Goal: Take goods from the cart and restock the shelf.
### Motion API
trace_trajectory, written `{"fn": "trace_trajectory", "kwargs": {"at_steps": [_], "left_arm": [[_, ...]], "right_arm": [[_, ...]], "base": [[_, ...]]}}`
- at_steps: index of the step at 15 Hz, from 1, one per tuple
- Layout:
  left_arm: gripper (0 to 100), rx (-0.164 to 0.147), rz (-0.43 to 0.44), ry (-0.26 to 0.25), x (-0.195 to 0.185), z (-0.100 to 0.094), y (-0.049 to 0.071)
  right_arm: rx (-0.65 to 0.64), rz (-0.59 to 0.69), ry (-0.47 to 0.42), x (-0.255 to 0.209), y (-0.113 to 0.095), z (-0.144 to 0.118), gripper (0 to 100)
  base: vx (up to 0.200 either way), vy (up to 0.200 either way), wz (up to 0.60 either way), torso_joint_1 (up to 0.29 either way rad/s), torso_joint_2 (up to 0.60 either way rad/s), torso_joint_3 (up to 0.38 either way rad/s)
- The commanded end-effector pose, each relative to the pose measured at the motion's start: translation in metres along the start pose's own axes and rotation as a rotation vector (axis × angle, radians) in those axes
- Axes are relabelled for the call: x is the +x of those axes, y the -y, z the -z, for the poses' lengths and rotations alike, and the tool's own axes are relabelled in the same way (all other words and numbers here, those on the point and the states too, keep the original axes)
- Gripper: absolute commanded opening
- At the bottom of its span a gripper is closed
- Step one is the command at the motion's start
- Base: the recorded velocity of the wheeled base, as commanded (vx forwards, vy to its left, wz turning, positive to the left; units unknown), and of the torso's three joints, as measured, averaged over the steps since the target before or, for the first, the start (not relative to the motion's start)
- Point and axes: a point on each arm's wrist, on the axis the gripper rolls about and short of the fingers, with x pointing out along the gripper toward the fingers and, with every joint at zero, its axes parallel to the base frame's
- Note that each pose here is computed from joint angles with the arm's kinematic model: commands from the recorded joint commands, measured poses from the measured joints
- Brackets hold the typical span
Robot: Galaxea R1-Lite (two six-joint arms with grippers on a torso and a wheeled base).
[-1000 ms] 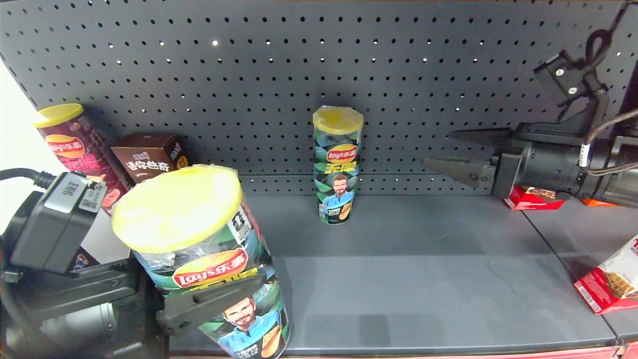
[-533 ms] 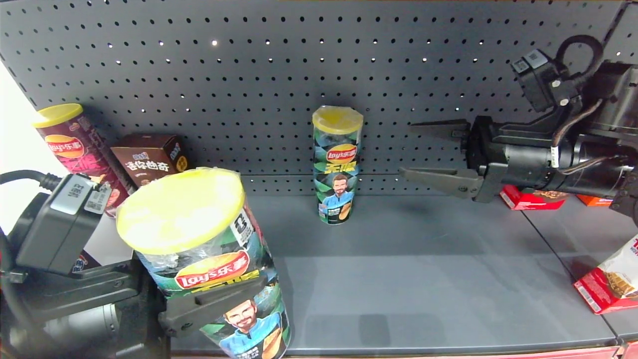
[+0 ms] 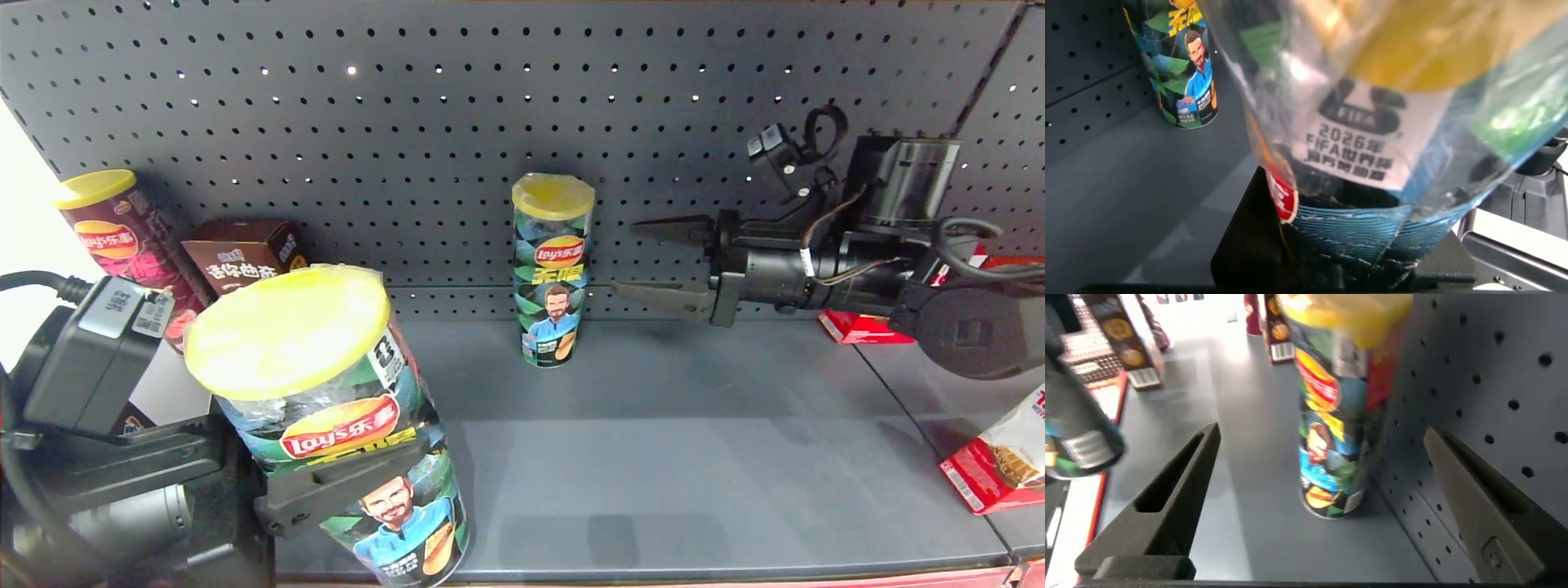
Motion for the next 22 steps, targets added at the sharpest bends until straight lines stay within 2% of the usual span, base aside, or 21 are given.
{"fn": "trace_trajectory", "kwargs": {"at_steps": [1, 3, 6, 8, 19, 22], "left_arm": [[0, -0.002, -0.003, -0.003, 0.0, 0.001, 0.0], [0, -0.003, -0.006, -0.002, 0.0, 0.001, -0.001], [0, -0.037, -0.008, -0.001, 0.0, 0.001, -0.001], [0, -0.041, -0.011, -0.006, 0.0, 0.002, -0.002], [0, -0.038, -0.014, 0.0, 0.0, 0.001, -0.002], [0, -0.037, -0.014, -0.002, 0.0, 0.002, -0.002]], "right_arm": [[0.022, -0.003, -0.022, 0.015, 0.012, 0.018, 100], [0.025, -0.006, -0.024, 0.021, 0.016, 0.023, 100], [0.032, -0.015, -0.029, 0.032, 0.023, 0.034, 100], [0.028, -0.026, -0.023, 0.041, 0.024, 0.037, 100], [0.035, -0.085, -0.019, 0.088, 0.022, 0.066, 100], [0.032, -0.076, -0.017, 0.092, 0.022, 0.066, 100]], "base": [[0.0, 0.0, 0.0, 0.0, 0.0, 0.0], [0.0, 0.0, 0.0, 0.0, 0.0, 0.0], [0.0, 0.0, 0.0, 0.0, 0.0, 0.0], [0.0, 0.0, 0.0, 0.0, 0.0, 0.0], [0.0, 0.0, 0.0, 0.0, 0.0, 0.0], [0.0, 0.0, 0.0, 0.0, 0.0, 0.0]]}}
